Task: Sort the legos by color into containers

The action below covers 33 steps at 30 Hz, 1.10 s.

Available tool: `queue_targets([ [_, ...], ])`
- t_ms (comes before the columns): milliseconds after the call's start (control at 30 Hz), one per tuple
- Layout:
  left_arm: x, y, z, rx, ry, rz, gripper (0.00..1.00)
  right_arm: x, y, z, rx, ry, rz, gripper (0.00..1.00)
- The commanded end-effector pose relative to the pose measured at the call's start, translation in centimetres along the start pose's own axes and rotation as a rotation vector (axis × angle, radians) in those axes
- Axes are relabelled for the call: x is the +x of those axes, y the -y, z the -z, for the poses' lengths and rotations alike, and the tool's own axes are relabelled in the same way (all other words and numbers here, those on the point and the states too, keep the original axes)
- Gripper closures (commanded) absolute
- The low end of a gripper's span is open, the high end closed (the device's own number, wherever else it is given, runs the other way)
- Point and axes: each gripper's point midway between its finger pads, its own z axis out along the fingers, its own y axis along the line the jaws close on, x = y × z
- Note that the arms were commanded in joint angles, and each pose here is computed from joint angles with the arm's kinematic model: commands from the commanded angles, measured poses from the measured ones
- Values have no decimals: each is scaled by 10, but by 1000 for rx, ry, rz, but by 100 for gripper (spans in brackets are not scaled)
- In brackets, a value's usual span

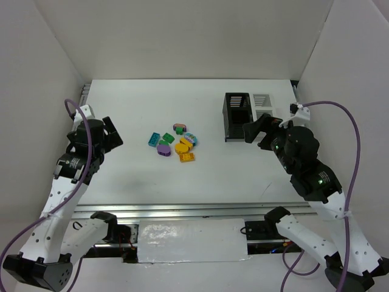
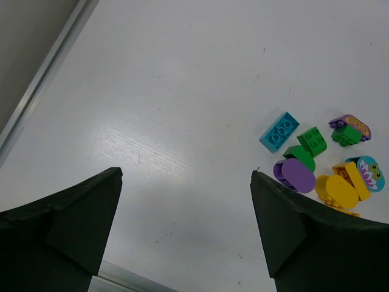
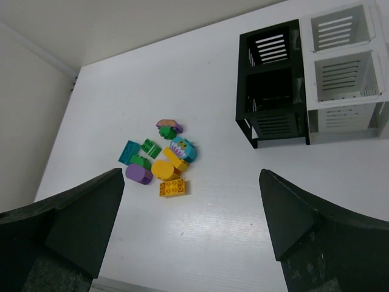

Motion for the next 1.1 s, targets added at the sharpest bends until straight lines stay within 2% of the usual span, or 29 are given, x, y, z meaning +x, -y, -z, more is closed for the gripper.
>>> queue_targets([
  [0, -10, 2, 4, 9, 32, 20, 1, -3, -8, -1, -32, 3, 18, 0],
  [133, -10, 3, 6, 19, 36, 20, 1, 21, -33, -11, -182, -96, 63, 0],
  [167, -11, 3, 6, 23, 36, 21, 0, 23, -38, -14, -192, -113, 52, 0],
  [267, -8, 10, 7, 68, 30, 9, 0, 53, -50, -31, -199, -269, 63, 0],
  [400, -5, 16, 5, 97, 16, 3, 0, 101, -80, -49, -212, -375, 99, 0],
  [433, -4, 16, 5, 96, 13, 3, 1, 127, -82, -62, -169, -440, 124, 0],
  [467, -5, 14, 5, 88, 15, 5, 1, 134, -91, -64, -133, -429, 158, 0],
  [533, -4, 13, 6, 85, 17, 4, 1, 174, -87, -83, -34, -499, 233, 0],
  [700, -1, 14, 6, 99, 14, 1, 0, 235, -88, -119, 71, -613, 370, 0],
  [900, 2, 21, 5, 129, 0, -10, 1, 278, -84, -154, 125, -667, 455, 0],
  [1067, 3, 23, 4, 138, -10, -18, 0, 307, -83, -167, 137, -717, 464, 0],
])
